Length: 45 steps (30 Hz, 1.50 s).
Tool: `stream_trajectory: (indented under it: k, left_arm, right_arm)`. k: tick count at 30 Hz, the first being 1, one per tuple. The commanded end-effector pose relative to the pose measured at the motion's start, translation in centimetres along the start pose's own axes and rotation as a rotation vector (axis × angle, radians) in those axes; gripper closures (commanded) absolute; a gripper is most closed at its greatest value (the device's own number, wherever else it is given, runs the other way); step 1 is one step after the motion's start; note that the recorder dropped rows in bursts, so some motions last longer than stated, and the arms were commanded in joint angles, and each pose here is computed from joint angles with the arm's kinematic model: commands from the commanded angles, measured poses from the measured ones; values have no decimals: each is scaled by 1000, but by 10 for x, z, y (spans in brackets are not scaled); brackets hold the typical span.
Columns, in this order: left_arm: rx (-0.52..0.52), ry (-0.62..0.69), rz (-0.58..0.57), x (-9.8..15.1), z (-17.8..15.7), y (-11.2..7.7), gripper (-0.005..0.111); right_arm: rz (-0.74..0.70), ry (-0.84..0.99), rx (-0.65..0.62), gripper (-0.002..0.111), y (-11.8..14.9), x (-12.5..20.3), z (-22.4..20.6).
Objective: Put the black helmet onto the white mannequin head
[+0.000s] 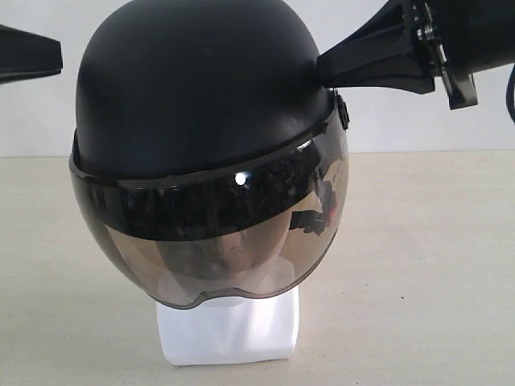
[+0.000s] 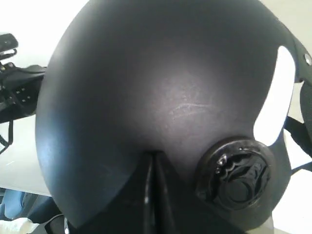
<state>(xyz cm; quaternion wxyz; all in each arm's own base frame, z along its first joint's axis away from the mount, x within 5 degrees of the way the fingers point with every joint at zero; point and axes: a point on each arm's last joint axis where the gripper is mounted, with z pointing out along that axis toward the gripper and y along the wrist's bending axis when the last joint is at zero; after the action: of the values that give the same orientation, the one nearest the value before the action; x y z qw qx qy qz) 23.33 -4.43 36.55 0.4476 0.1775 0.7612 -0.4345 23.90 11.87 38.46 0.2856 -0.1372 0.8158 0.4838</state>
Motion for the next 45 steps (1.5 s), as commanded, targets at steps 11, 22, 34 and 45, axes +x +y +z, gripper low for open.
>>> stream_trajectory:
  k: [11,22,34,45]
  left_arm:
    - [71,-10,42,-21,-7,-20,102]
    - [73,-9,42,-21,-7,-20,102]
    - [73,-9,42,-21,-7,-20,102]
    - [73,-9,42,-21,-7,-20,102]
  right_arm:
    - [-89,-42,27,108,31,11,-28]
    - [-51,-30,130,108,12,7,-21]
    - [9,-35,73,108,6,3,-11]
    - [46,0,72,108,-8,10,1]
